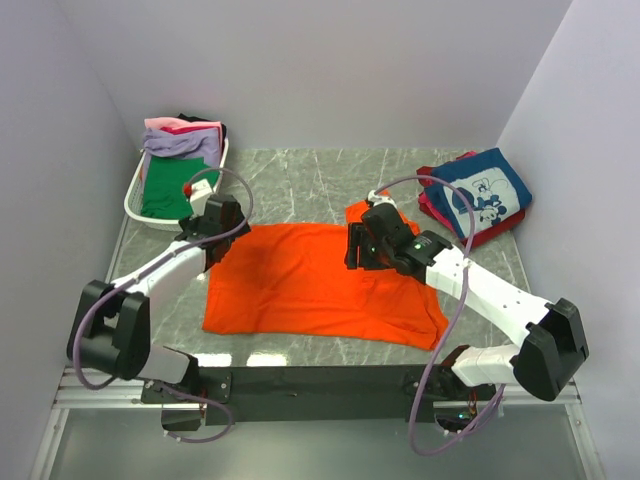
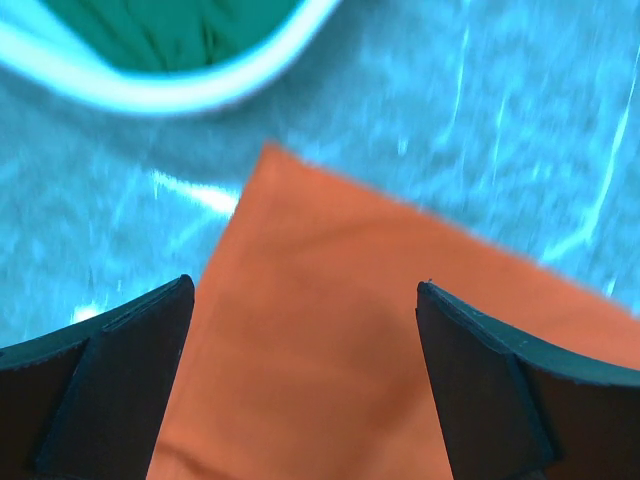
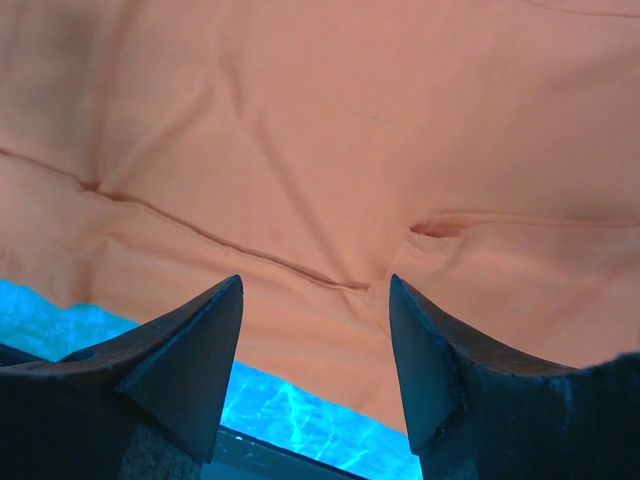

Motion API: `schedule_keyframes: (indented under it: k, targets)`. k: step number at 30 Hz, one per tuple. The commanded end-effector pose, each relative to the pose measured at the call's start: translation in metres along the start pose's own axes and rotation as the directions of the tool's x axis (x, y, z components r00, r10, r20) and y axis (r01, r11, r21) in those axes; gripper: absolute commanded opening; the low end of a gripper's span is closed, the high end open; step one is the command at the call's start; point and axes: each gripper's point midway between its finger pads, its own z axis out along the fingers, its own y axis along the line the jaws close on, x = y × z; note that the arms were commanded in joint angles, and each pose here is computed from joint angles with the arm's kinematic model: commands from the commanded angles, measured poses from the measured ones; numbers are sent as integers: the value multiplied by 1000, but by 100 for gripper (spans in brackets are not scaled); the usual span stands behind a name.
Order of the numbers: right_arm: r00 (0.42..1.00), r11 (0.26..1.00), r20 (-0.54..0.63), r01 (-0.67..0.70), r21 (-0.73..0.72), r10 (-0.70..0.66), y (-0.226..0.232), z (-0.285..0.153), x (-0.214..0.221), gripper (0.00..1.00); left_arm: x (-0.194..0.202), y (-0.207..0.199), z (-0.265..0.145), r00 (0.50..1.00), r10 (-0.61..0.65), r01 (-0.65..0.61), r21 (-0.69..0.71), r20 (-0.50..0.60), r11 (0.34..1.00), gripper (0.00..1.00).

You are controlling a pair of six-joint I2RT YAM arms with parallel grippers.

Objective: Fold and stack the t-shirts
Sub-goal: Fold the tshirt

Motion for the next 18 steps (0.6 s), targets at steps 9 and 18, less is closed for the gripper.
schedule_keyframes:
  k: [9,18]
  targets:
    - [1000,996,30,3,-92,0,10,5,4,66,-32,-21,51,995,-15,19,-37,96,999,95]
    - [1000,995,21,-10,-95,12,3,6,17,65,-33,-27,78,995,-7,16,-87,103,996,80]
